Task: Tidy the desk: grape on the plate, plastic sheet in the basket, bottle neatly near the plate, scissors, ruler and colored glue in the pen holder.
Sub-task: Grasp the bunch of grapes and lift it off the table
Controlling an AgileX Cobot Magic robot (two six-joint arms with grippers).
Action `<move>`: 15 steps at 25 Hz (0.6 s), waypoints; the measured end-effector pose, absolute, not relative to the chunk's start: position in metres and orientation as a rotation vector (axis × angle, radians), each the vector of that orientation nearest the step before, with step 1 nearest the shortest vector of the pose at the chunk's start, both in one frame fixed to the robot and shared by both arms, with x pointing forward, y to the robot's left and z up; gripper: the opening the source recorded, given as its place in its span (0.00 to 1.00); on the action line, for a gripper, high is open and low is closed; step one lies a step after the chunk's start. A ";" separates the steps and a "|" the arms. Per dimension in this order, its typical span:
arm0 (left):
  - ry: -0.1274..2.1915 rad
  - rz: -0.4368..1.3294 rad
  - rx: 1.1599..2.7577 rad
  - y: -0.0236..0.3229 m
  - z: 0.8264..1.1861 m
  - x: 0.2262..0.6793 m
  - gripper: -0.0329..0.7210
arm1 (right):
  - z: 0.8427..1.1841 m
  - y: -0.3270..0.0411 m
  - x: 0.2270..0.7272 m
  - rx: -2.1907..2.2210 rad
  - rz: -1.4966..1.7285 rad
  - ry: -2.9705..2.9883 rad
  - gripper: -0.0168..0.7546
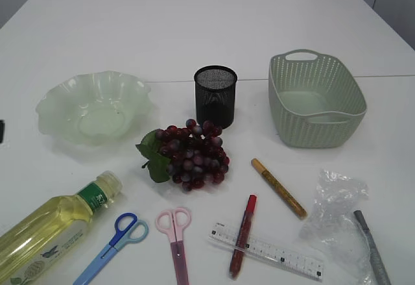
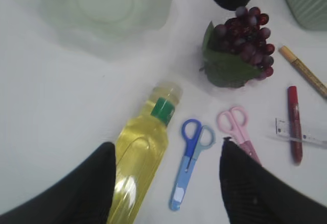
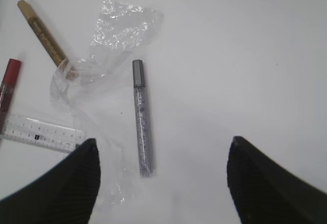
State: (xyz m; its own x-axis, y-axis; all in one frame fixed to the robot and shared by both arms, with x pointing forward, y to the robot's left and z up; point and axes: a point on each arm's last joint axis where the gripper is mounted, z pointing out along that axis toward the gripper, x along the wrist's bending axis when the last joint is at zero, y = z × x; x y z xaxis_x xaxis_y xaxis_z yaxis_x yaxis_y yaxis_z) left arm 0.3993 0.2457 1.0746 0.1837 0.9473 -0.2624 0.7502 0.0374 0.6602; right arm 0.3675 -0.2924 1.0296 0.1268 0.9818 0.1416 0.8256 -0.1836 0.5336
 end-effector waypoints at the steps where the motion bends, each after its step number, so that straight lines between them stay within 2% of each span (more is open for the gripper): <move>1: 1.610 0.334 1.778 0.240 1.076 0.411 0.67 | 1.029 -0.292 0.369 2.087 0.669 1.759 0.75; 7: 1.546 0.241 1.961 0.186 1.080 0.484 0.67 | 1.027 -0.293 0.372 2.092 0.658 1.764 0.75; 15: 1.567 0.133 2.163 0.131 1.050 0.564 0.67 | 1.027 -0.293 0.373 2.087 0.662 1.763 0.75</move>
